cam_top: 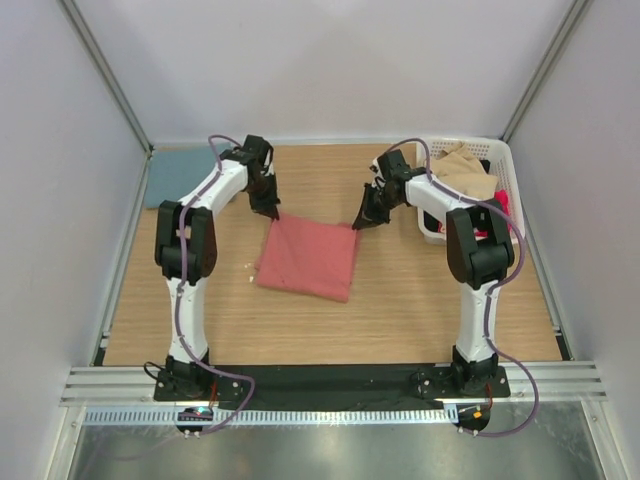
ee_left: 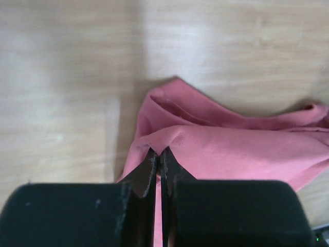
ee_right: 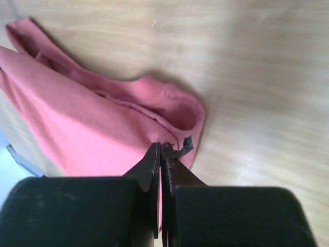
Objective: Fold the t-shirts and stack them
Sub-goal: Fold the tshirt
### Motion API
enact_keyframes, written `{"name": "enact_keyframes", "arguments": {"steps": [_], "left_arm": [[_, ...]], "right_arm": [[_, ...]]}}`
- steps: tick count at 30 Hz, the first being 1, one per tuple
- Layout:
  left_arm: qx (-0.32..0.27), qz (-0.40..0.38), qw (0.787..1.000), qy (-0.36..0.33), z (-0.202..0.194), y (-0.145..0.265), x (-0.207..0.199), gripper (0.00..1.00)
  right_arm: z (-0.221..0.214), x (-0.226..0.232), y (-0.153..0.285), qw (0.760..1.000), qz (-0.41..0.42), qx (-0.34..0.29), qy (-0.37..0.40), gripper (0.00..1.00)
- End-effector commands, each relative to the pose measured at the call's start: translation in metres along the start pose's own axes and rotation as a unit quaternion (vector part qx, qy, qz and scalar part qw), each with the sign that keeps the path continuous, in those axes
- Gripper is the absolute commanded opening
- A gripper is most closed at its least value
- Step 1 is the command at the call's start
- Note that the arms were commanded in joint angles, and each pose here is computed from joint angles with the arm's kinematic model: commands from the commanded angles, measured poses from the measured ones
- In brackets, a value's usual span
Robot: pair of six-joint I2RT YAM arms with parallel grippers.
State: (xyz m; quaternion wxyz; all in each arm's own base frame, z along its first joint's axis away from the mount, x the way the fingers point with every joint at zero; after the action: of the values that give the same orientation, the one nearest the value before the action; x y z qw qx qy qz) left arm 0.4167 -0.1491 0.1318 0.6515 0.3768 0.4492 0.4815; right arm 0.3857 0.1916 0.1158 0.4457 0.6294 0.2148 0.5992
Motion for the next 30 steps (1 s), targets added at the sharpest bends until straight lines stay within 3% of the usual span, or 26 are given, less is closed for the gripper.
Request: {"name": "enact_keyframes", "arguments": {"steps": [1, 4, 6, 12, 14, 16, 18, 20, 23, 26, 27, 30], "left_arm": [[-0.079, -0.011, 0.996, -0.027, 0.045, -0.002, -0.001, 0.0], [-0.094, -0.005, 0.995, -0.021, 0.06, -0.011, 0.0, 0.0], [-0.07, 0.016, 0.997, -0.009, 0.058, -0.027, 0.006, 0.0], [-0.066, 0.056, 0.996, 0.0, 0.061, -0.026, 0.014, 0.04], [-0.073, 0.06, 0.996, -0.001, 0.063, -0.022, 0.014, 0.14], [-0.083, 0.084, 0.993, 0.005, 0.066, -0.009, 0.017, 0.34], [-0.101, 0.087, 0.991, 0.004, 0.069, 0.013, 0.014, 0.41], [-0.111, 0.096, 0.989, 0.004, 0.068, 0.03, 0.012, 0.46], [-0.128, 0.087, 0.988, 0.004, 0.064, 0.066, 0.004, 0.49], [-0.144, 0.054, 0.988, 0.0, 0.051, 0.091, -0.014, 0.47], [-0.137, 0.009, 0.99, -0.009, 0.042, 0.094, -0.031, 0.43], [-0.13, -0.041, 0.991, -0.01, 0.019, 0.088, -0.047, 0.39]], "right_arm": [[0.038, 0.007, 0.004, 0.998, 0.006, -0.055, 0.011, 0.01], [0.045, 0.001, 0.0, 0.999, -0.02, -0.048, 0.01, 0.01], [0.044, -0.009, -0.005, 0.998, -0.05, -0.033, 0.004, 0.01], [0.056, -0.026, -0.002, 0.994, -0.093, -0.062, 0.003, 0.02], [0.064, -0.029, 0.001, 0.991, -0.11, -0.074, 0.015, 0.05], [0.07, -0.03, 0.003, 0.989, -0.128, -0.073, 0.031, 0.06], [0.072, -0.033, 0.006, 0.985, -0.153, -0.073, 0.039, 0.09], [0.079, -0.026, 0.016, 0.982, -0.157, -0.084, 0.056, 0.13], [0.082, -0.017, 0.031, 0.981, -0.154, -0.102, 0.064, 0.35], [0.078, -0.006, 0.045, 0.98, -0.15, -0.108, 0.072, 0.45], [0.075, -0.003, 0.049, 0.98, -0.15, -0.105, 0.077, 0.5], [0.065, 0.012, 0.063, 0.981, -0.141, -0.104, 0.086, 0.52]]}}
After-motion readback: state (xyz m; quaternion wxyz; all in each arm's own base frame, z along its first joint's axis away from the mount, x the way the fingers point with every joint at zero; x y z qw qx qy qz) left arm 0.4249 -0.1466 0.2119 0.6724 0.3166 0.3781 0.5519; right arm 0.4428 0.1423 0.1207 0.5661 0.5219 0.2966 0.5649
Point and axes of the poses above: each gripper's point midway between its finger pads, its own y axis back along the fingers, its own x axis along the line the jaws close on, z = x × y, the point moved 7 cm from there along y, back along the fingers, and after that the axes turned 11 degrees about -y, right-handed, at the moved point
